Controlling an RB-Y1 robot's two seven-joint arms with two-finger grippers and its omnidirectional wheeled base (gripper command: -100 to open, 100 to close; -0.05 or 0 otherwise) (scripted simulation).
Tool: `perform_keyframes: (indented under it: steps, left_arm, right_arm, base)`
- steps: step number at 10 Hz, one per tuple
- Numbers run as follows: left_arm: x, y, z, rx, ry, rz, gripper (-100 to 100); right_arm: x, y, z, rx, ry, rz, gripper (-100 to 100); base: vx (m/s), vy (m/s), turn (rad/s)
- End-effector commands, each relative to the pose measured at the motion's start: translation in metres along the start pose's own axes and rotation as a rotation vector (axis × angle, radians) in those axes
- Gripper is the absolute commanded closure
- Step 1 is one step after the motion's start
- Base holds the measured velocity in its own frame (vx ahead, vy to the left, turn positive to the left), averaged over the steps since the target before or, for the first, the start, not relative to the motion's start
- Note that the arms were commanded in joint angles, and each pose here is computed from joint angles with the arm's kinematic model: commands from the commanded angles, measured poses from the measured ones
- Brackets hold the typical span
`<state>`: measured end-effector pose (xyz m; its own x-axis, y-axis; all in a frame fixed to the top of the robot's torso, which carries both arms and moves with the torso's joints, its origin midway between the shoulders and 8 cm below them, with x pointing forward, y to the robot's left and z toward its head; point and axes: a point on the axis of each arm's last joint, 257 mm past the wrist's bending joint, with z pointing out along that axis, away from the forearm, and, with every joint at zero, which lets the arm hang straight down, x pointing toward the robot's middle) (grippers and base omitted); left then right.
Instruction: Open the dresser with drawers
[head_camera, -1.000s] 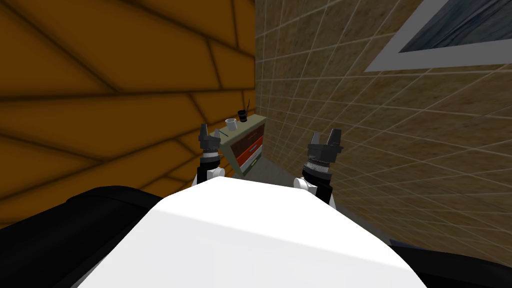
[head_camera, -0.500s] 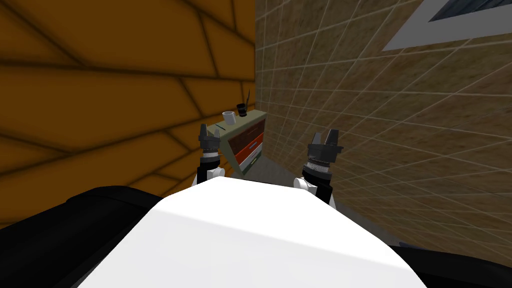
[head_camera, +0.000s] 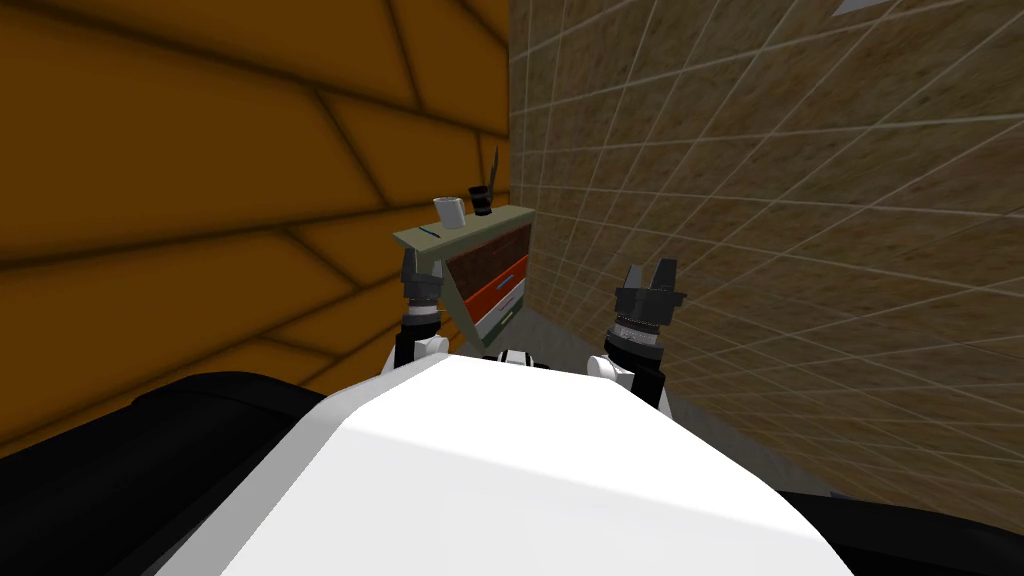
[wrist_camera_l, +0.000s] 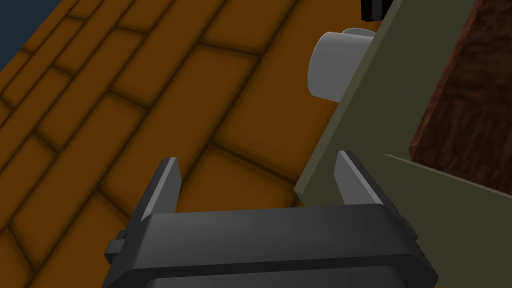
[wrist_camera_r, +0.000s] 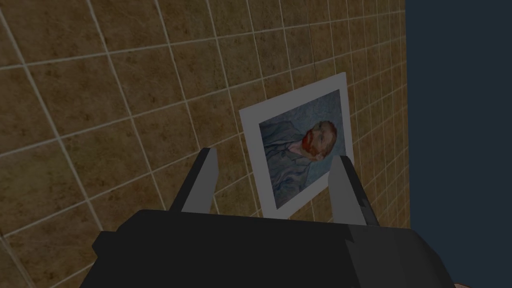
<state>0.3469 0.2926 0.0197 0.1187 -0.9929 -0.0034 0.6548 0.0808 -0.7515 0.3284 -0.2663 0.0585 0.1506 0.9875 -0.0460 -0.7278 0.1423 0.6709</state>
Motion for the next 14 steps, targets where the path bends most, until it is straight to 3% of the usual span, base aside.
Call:
perform_keyframes:
  steps: [1, 9, 14]
  left_arm:
    - [0.005, 0.018, -0.004, -0.029, 0.032, 0.011, -100]
    - [0.011, 0.097, -0.032, -0.16, 0.081, 0.028, -100]
    - [0.013, 0.129, -0.047, -0.217, 0.095, 0.033, -100]
  right_arm:
    - [0.0, 0.0, 0.0, 0.0, 0.0, 0.0, 0]
    - [0.0, 0.0, 0.0, 0.0, 0.0, 0.0, 0]
    - [0.0, 0.0, 0.0, 0.0, 0.0, 0.0, 0]
  base:
    - [0.035, 0.003, -0.022]
    - [0.041, 0.001, -0.037]
    - [0.031, 0.002, -0.026]
